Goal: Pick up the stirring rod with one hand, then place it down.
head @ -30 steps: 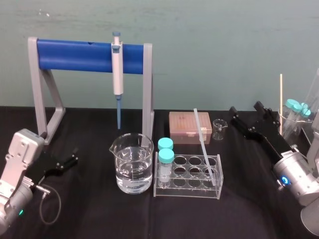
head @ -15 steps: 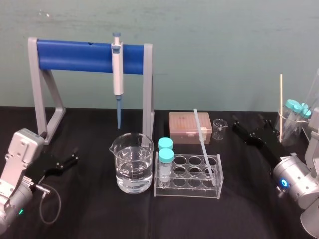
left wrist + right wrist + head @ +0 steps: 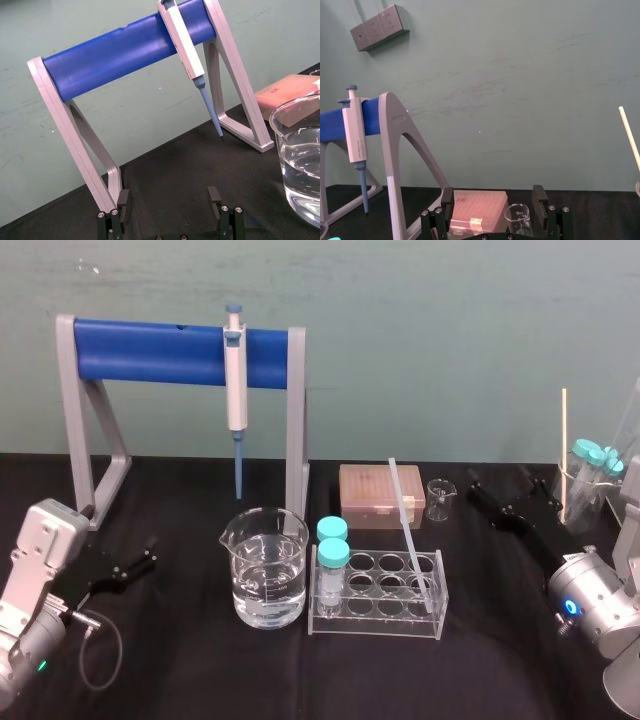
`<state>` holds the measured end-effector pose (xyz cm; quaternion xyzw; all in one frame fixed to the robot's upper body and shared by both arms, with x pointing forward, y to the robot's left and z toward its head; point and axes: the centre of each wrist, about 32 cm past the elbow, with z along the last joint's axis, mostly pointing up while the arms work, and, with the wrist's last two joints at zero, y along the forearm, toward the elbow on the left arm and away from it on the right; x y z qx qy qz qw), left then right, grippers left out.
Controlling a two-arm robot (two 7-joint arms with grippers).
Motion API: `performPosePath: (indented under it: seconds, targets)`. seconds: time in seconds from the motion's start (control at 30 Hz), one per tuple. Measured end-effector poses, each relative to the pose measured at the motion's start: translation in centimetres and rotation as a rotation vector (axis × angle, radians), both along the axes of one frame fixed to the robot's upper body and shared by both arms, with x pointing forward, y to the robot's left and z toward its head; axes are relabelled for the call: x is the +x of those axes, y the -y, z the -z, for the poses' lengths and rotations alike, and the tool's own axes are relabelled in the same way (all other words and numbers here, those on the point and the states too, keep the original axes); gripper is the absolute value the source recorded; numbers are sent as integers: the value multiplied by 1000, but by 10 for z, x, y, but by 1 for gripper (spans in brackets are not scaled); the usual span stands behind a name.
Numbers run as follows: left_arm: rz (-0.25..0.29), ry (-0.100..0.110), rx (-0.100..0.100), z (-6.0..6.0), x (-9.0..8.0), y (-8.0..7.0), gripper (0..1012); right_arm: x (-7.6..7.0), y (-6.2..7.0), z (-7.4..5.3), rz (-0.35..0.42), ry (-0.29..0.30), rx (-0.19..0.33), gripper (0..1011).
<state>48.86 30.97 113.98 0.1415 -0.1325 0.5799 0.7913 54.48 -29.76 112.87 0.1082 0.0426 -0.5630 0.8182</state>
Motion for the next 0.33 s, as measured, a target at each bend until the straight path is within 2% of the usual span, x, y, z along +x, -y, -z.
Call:
performPosePath:
  seconds: [0.33]
  targets:
    - [0, 0, 0, 0, 0, 0, 1000, 0, 0, 0, -2, 4, -2, 1003]
